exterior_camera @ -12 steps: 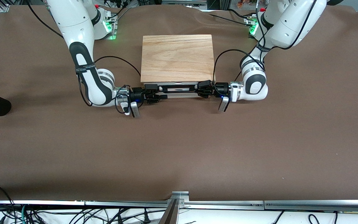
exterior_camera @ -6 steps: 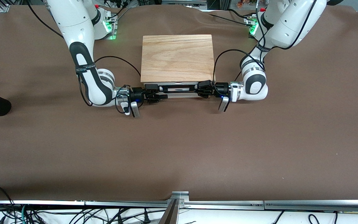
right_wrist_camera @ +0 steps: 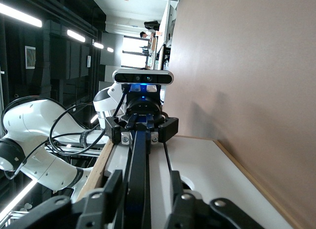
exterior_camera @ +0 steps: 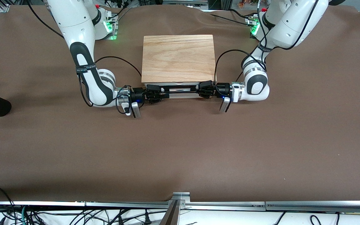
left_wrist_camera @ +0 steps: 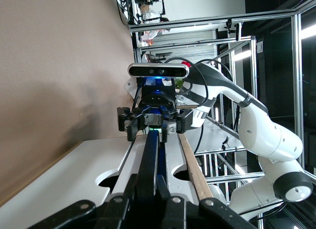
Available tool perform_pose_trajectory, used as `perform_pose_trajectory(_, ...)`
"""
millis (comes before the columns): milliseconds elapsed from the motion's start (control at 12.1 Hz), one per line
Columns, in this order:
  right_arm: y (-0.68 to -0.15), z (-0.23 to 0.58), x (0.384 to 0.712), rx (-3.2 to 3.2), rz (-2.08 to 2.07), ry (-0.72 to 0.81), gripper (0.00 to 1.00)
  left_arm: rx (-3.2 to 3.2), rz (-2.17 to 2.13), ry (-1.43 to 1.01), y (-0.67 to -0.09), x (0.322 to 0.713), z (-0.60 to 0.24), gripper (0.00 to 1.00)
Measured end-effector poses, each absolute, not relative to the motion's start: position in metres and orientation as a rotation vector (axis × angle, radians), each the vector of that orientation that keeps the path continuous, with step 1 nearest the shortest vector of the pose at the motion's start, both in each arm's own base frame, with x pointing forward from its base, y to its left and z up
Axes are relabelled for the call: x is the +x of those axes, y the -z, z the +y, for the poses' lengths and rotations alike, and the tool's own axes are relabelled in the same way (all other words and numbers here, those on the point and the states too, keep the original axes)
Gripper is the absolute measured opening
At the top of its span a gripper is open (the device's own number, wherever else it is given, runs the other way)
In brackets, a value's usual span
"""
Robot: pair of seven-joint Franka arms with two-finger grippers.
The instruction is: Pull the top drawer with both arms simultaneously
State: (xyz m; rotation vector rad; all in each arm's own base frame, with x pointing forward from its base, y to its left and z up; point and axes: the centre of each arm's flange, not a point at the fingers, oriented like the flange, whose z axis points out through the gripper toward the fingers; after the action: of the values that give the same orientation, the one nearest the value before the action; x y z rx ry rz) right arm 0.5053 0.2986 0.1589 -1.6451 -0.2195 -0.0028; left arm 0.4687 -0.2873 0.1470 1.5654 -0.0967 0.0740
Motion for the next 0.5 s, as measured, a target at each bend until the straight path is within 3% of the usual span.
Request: perform_pose_trajectory(498,-0.1632,0.3033,0.5055,-1.635,-0.232,0.004,0.4,1.564,-0.095,-0.075,-0.1467,0.4688,-0.2862,0.17)
